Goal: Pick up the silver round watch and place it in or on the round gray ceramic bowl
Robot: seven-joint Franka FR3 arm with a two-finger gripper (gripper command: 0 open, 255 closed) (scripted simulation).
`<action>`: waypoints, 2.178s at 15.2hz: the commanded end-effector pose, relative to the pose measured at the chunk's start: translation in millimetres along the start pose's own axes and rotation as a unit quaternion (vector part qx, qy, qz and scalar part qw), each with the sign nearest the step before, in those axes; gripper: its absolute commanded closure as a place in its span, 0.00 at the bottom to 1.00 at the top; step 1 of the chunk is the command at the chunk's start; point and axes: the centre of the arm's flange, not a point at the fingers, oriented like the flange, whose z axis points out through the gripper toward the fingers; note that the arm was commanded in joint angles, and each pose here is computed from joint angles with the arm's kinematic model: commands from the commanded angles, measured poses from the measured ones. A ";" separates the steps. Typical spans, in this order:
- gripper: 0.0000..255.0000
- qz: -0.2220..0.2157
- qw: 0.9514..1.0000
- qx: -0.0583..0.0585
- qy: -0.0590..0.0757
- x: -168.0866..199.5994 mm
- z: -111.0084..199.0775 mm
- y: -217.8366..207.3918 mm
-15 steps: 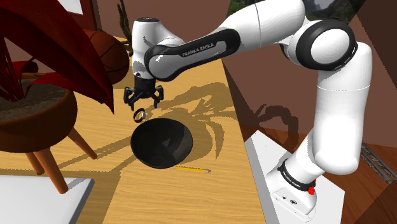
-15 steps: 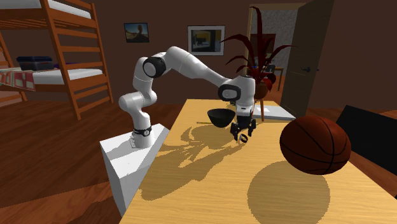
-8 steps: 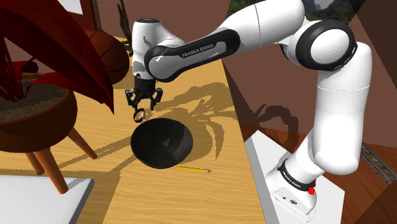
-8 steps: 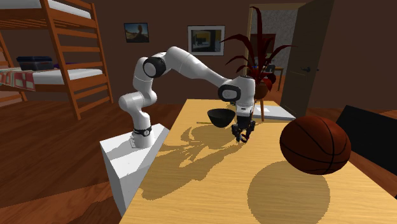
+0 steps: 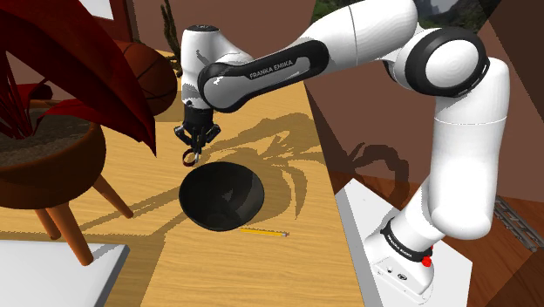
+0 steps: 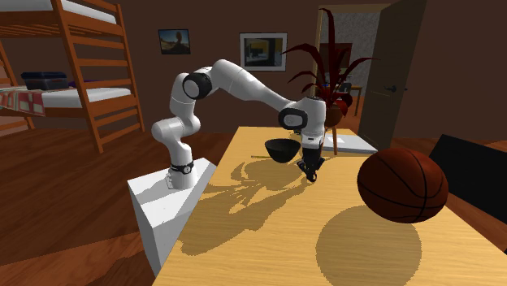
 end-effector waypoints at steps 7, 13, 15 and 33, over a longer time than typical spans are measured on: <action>1.00 0.000 1.000 0.000 0.000 0.2 -31.6 -1.6; 1.00 0.000 1.000 0.000 0.000 0.4 -63.3 -3.1; 1.00 0.000 1.000 0.000 0.000 0.4 -73.8 -3.7; 1.00 0.000 1.000 0.000 0.000 1.0 -168.8 -8.4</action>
